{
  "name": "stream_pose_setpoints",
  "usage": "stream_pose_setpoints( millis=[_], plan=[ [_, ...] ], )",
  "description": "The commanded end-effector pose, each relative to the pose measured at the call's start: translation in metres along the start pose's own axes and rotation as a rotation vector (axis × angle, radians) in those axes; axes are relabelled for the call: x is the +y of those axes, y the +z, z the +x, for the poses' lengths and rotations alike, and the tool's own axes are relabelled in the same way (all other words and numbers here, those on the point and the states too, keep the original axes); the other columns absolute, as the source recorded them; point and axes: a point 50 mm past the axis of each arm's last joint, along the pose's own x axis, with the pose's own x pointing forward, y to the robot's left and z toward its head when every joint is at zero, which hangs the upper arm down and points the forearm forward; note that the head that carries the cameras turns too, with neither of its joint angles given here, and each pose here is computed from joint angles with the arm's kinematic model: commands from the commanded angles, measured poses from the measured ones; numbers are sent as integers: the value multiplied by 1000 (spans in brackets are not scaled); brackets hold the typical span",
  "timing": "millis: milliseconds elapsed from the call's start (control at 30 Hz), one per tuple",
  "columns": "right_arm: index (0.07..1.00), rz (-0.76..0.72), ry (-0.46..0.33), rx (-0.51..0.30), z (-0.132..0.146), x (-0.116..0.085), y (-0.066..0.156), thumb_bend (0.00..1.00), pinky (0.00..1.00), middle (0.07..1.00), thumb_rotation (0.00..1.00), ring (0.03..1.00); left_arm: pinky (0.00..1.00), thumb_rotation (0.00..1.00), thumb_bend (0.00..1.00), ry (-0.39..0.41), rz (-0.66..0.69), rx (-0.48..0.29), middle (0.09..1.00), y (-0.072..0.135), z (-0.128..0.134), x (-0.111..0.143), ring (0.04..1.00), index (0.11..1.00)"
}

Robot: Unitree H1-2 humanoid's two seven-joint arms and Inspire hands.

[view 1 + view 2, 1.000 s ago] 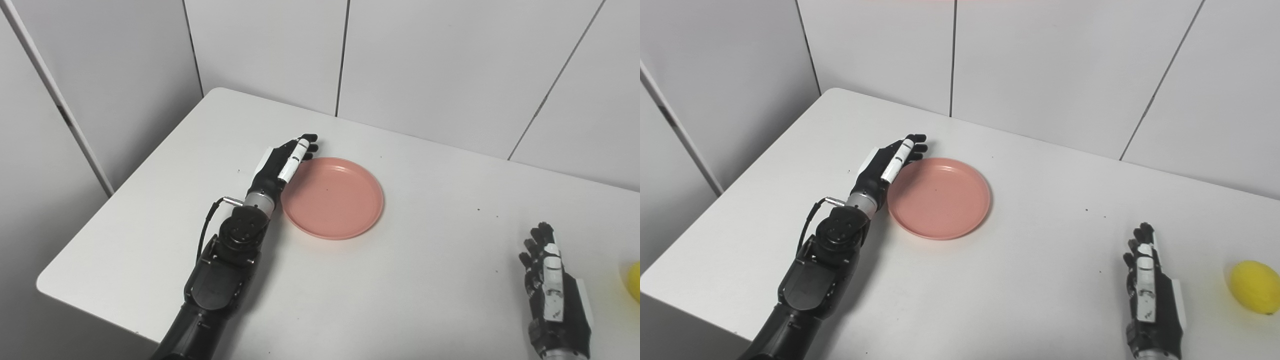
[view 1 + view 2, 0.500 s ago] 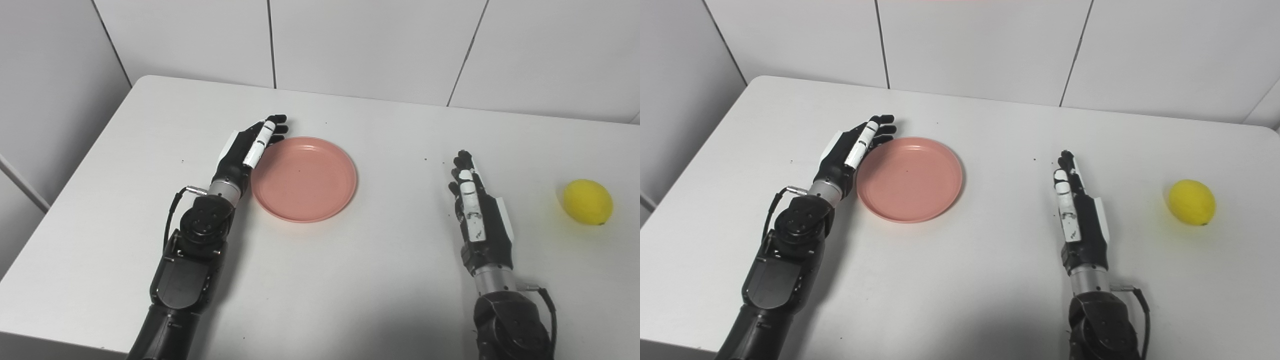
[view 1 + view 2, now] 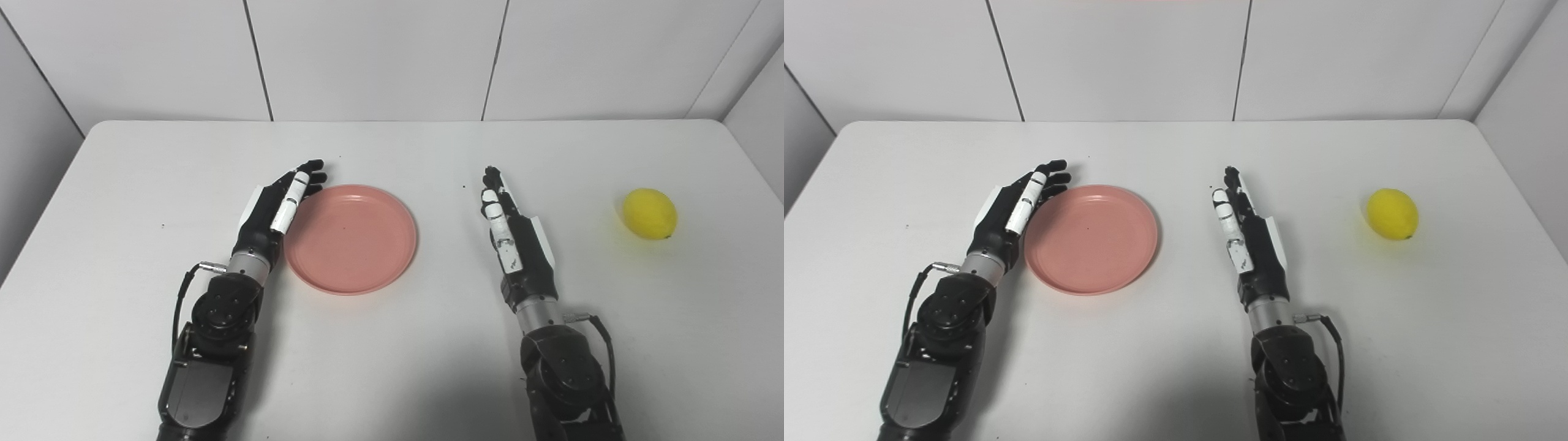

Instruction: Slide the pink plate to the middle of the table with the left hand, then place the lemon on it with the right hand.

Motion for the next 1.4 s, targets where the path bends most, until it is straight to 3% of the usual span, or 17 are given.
stream_pose_setpoints(
  millis=[0, 333, 1100, 1233, 1367],
  plan=[
    [980, -5, 16, -97, 7, 5, 14, 430, 1000, 992, 960, 1000, 836, 1000, 318, -8, -3, -97, 833, 18, 2, -7, 844, 809],
    [984, -11, 27, -95, 5, 7, 6, 457, 1000, 993, 989, 1000, 852, 1000, 288, -22, -70, -114, 841, 16, -7, -24, 852, 819],
    [986, -44, 28, -80, 1, 7, -4, 467, 1000, 1000, 990, 1000, 787, 1000, 229, 44, -172, -81, 825, 18, -18, -45, 819, 803],
    [984, -36, 26, -82, 1, 5, -6, 459, 1000, 999, 991, 1000, 813, 997, 208, 78, -131, -149, 806, 8, -19, -46, 821, 784],
    [981, -38, 27, -85, 0, 3, -7, 452, 1000, 999, 999, 1000, 875, 1000, 265, 87, -138, -177, 828, -5, -20, -47, 847, 795]
  ],
)
